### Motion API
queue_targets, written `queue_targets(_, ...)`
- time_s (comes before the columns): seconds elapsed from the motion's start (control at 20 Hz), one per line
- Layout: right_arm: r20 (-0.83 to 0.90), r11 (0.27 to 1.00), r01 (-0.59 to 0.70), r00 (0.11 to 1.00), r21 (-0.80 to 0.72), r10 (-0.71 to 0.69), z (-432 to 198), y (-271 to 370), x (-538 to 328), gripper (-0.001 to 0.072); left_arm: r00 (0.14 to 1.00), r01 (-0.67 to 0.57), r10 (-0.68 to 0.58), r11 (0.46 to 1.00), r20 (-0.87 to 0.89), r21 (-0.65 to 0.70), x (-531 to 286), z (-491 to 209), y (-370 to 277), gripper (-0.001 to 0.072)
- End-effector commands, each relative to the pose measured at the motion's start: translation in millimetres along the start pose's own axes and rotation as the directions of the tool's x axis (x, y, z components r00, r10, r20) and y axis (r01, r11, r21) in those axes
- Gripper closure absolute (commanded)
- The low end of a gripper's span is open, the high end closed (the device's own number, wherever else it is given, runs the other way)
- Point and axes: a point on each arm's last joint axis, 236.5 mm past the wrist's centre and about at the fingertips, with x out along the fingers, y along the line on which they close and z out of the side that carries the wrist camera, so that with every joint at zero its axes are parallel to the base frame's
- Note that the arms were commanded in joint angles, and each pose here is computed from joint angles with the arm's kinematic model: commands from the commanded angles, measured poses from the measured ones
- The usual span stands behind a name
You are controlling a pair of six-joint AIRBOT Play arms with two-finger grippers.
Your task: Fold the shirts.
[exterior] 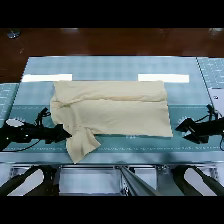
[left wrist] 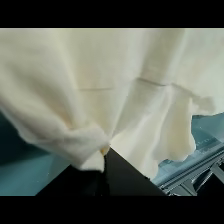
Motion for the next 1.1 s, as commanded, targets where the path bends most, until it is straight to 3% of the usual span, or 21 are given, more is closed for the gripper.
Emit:
queue_targets(0.0, -0.056, 0.995, -0.007, 0.998, -0.095, 0.001, -19, 17, 18, 0.0093, 0.998, 0.052, -0.052, 0.998, 0.021, -0.019, -1, 5, -13, 0.0678)
queue_targets(0.25, -0.133, 0.992, -0.059, 0.99, -0.112, 0.043, -24, 31, 40, 0.0093, 0.994, 0.094, -0.092, 0.995, 0.051, -0.04, -1, 12, -23, 0.0678)
queue_targets(0.55, -0.002, 0.97, -0.233, 0.972, -0.068, 0.233, 27, 81, 34, 0.0101, 0.993, 0.093, -0.092, 0.996, 0.081, -0.014, -7, 24, -27, 0.0678)
queue_targets(0.6, -0.02, 0.969, -0.235, 0.972, -0.08, 0.234, 27, 82, 35, 0.0201, 0.992, 0.096, -0.095, 0.995, 0.086, -0.004, -10, 27, -30, 0.0678)
queue_targets(0.65, -0.042, 0.966, -0.238, 0.971, -0.103, 0.235, 25, 82, 36, 0.039, 0.991, 0.099, -0.099, 0.995, 0.091, 0.008, -13, 31, -34, 0.0678)
queue_targets(0.7, -0.068, 0.959, -0.245, 0.969, -0.144, 0.237, 21, 83, 36, 0.068, 0.99, 0.102, -0.103, 0.995, 0.096, 0.021, -17, 35, -37, 0.0678)
queue_targets(0.85, -0.053, 0.95, -0.219, 0.976, -0.222, 0.213, 34, 85, 22, 0.0683, 0.986, 0.113, -0.121, 0.991, 0.118, 0.077, -34, 51, -54, 0.0678)
queue_targets(1.05, 0.12, 0.935, -0.221, 0.958, -0.278, 0.262, 91, 120, -27, 0.0682, 0.957, 0.085, -0.125, 0.983, 0.261, 0.16, -79, 103, -81, 0.0678)
